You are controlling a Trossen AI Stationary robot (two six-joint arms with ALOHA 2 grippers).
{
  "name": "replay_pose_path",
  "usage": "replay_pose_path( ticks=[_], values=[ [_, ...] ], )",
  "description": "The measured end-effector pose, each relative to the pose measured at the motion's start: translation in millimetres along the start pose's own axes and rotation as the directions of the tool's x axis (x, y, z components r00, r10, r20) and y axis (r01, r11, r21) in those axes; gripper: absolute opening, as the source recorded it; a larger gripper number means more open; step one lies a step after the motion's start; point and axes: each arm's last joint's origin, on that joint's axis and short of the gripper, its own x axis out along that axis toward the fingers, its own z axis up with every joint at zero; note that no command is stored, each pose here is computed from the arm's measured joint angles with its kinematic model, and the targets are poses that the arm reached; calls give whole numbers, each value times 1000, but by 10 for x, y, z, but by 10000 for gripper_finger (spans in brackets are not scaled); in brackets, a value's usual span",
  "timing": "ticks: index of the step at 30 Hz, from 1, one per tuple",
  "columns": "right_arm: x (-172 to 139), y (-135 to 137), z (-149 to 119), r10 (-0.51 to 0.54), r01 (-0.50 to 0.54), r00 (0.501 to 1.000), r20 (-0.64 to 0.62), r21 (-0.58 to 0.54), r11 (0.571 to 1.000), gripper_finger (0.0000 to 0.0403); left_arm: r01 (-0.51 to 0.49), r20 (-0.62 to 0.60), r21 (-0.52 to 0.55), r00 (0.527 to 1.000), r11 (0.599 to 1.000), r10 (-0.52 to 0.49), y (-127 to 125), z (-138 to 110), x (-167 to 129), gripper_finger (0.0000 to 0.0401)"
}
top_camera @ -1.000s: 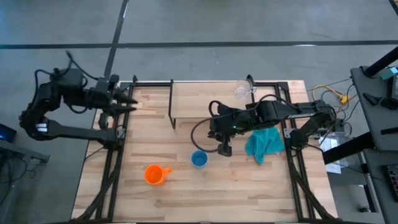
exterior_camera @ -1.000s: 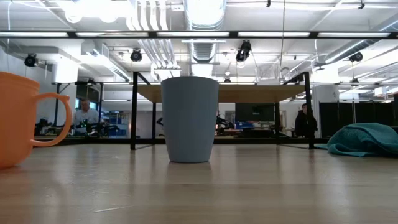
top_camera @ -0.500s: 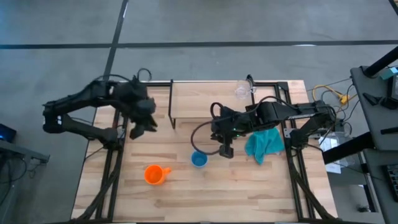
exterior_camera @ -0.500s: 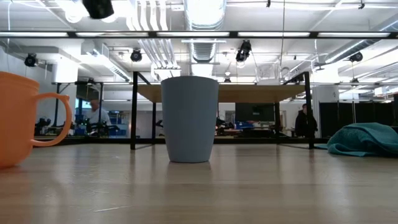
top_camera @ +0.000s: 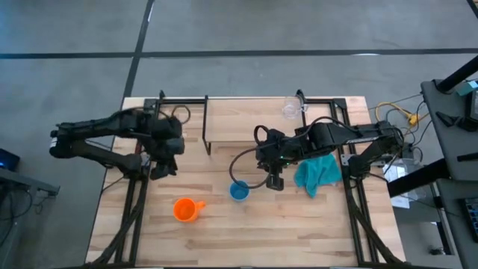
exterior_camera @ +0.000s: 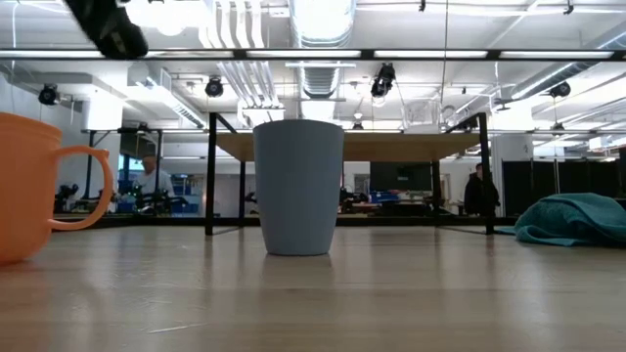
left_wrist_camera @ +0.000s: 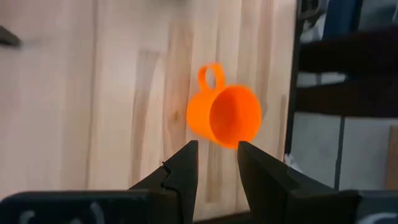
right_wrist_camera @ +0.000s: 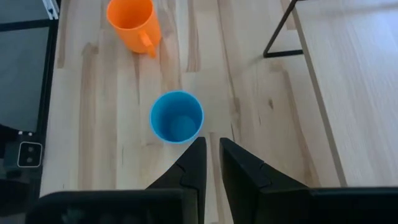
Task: Stack small to large cups/mugs on shelf
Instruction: Put the orange mug on the shelf
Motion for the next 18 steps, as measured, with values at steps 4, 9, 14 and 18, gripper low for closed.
replay_pose_path(
  ticks=[4,9,14,18],
  values=[
    [0,0,0,0,0,1000,0,0,1000,41,2,-84,15,996,1000,-1,27,-71,253,99],
    [2,0,1,0,0,1000,0,0,1000,41,30,-89,27,996,999,-28,21,-86,602,99],
    [2,1,4,1,-1,1000,3,1,1000,41,49,-82,13,995,999,-48,26,-67,904,99],
    [2,2,10,2,-2,1000,10,1,1000,41,56,-109,16,993,998,-54,3,-51,1103,99]
  ],
)
